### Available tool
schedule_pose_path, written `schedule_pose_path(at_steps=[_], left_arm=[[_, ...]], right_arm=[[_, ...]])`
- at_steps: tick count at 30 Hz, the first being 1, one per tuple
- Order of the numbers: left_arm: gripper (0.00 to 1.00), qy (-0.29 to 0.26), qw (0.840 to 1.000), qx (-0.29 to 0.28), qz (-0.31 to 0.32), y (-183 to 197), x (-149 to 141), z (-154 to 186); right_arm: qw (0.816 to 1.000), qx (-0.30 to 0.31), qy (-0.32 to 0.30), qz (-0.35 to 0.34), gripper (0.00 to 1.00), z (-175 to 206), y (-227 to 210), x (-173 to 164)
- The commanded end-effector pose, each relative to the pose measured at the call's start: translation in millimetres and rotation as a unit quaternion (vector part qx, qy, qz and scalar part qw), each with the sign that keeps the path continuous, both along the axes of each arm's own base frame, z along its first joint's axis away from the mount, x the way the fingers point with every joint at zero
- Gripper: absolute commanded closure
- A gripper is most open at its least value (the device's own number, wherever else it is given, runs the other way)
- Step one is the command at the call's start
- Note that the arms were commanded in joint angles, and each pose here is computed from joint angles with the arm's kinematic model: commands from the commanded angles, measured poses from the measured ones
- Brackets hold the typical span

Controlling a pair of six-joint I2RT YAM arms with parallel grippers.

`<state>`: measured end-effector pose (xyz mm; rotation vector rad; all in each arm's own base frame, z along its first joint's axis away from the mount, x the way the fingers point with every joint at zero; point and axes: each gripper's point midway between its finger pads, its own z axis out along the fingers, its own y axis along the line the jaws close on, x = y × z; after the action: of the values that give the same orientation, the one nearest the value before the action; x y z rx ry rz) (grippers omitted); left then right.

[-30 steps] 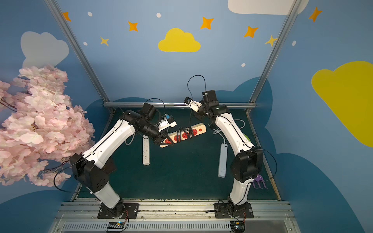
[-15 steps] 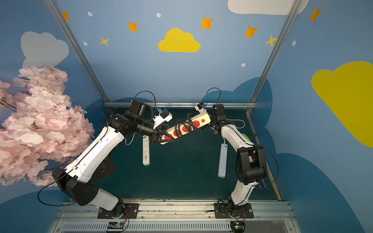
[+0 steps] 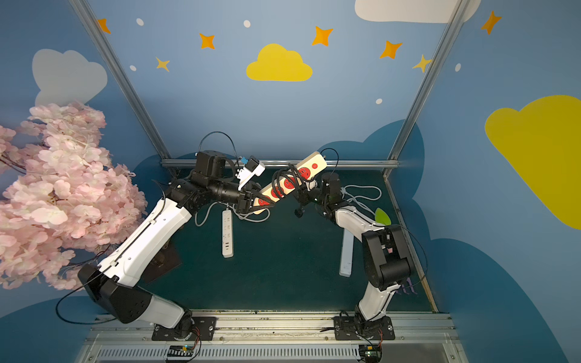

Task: Wrap the cord around the power strip
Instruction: Wrap the power cord around the power strip.

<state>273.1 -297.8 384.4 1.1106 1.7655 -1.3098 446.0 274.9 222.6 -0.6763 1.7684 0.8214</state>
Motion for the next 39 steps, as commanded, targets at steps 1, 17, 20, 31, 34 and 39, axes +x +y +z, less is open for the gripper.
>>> schedule_pose_path(at_steps=[1,17,20,31,34,39], left_arm=[[0.97,-0.080,0.995,-0.053,0.002,4,-3,53],[0.97,-0.010,0.938,-0.021,0.345,99,175,-13],[0.97,-0.038,0.925,0.097,0.367,114,190,-52],[0.97,-0.035,0.866,0.392,0.309,138,163,-174],[0.97,-0.001,0.882,0.414,0.226,106,124,-196],[0.97,0.114,0.919,0.369,0.083,56,47,-211]], right_arm=[[0.999,0.010,-0.018,-0.047,0.66,-6,-1,16],[0.964,-0.247,0.098,-0.011,1.00,-114,33,-81],[0.932,-0.350,0.091,-0.030,1.00,-120,4,-95],[0.821,-0.537,-0.153,-0.115,1.00,-18,-33,-82],[0.804,-0.544,-0.202,-0.132,1.00,25,-37,-58],[0.795,-0.533,-0.251,-0.146,1.00,79,-41,-19]])
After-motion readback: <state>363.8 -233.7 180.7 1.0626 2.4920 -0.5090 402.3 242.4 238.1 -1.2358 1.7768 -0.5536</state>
